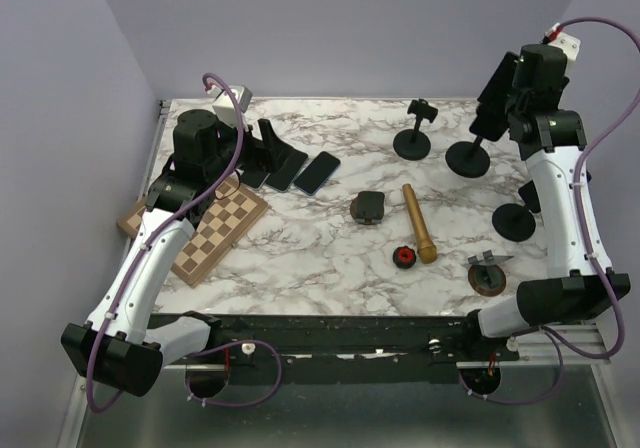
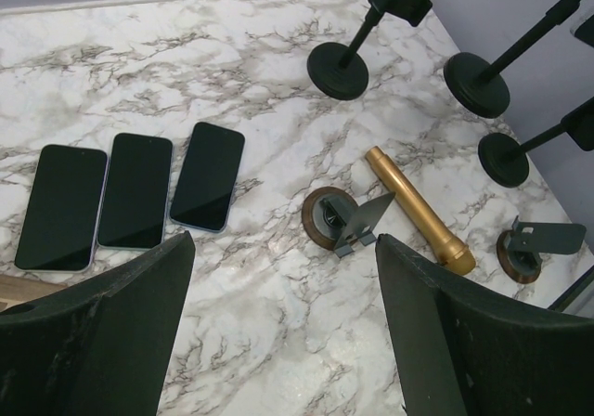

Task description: Remove the phone from the phone stand

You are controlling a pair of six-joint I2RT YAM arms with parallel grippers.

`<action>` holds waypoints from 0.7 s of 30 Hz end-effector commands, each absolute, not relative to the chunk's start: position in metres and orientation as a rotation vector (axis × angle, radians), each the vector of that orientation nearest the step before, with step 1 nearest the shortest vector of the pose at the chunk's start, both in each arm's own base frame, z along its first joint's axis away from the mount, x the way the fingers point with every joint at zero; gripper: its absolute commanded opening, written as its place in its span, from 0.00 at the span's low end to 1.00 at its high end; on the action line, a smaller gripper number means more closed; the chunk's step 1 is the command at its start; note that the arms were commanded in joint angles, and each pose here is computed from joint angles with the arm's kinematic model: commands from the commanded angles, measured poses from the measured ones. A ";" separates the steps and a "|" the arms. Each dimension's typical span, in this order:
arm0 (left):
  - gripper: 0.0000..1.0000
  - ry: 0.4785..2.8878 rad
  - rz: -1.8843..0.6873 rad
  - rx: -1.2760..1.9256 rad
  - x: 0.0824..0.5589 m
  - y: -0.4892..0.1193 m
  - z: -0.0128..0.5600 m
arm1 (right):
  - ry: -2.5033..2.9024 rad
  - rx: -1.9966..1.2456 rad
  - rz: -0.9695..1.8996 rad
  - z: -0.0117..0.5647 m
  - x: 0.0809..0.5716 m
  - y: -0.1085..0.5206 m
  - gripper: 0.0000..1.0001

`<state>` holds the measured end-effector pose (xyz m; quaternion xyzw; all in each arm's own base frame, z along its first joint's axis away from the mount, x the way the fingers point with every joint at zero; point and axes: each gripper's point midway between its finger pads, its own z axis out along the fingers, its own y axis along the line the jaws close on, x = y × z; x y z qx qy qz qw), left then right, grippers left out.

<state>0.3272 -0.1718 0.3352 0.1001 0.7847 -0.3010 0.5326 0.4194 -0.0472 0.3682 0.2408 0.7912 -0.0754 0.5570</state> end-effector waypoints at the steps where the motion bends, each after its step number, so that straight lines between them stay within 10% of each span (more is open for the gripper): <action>1: 0.87 1.849 -0.733 0.247 0.329 -0.173 0.343 | 1.761 0.341 0.070 0.444 0.398 0.029 0.01; 11: 0.86 1.799 -0.606 0.176 0.329 -0.151 0.351 | 1.767 -0.226 0.275 0.447 0.329 0.278 0.01; 21: 0.87 1.620 -0.318 -0.099 0.290 -0.071 0.382 | 1.864 -0.249 0.525 0.374 0.274 0.361 0.01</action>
